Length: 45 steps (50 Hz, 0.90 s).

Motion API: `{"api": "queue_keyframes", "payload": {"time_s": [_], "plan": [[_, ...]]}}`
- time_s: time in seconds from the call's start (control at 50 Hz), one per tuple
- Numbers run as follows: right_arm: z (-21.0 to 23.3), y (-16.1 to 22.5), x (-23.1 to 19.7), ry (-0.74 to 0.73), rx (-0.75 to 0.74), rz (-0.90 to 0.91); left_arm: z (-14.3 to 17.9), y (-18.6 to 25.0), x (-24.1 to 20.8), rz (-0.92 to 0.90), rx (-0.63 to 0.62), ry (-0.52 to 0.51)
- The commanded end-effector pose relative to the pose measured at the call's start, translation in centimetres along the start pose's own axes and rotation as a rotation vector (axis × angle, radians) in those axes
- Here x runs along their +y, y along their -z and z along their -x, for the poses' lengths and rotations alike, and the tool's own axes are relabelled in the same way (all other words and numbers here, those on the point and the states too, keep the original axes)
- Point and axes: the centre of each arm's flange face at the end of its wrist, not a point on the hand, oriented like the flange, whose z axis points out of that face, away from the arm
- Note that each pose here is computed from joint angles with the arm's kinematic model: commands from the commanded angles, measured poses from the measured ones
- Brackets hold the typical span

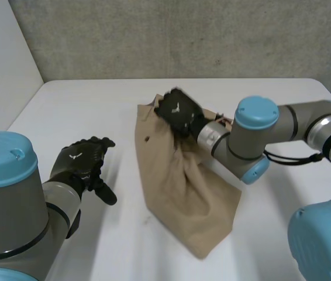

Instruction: Fold the shorts.

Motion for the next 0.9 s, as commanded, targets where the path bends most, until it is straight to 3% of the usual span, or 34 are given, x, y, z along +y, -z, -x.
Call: {"api": "queue_keyframes", "payload": {"time_s": [0.02,0.18,0.28,0.46,0.62,0.9], "plan": [[-3.8,0.6,-7.3,0.060,0.148,-0.035,-0.2,-0.6,0.0,0.050,0.016,0.226],[-4.6,3.2,-13.7,0.219,0.194,-0.044,-2.0,-1.1,1.9,0.262,0.144,0.410],[-4.3,4.5,-15.6,0.343,0.227,-0.005,-2.9,-1.7,2.6,0.308,0.168,0.453],[-2.9,6.0,-17.0,0.379,0.211,0.022,-6.3,-2.4,4.1,0.367,0.225,0.563],[-2.6,6.2,-16.5,0.381,0.200,0.038,-9.3,-0.6,5.1,0.430,0.322,0.597],[-2.7,6.3,-15.5,0.422,0.217,0.087,-10.5,-1.8,5.9,0.440,0.337,0.616]]}}
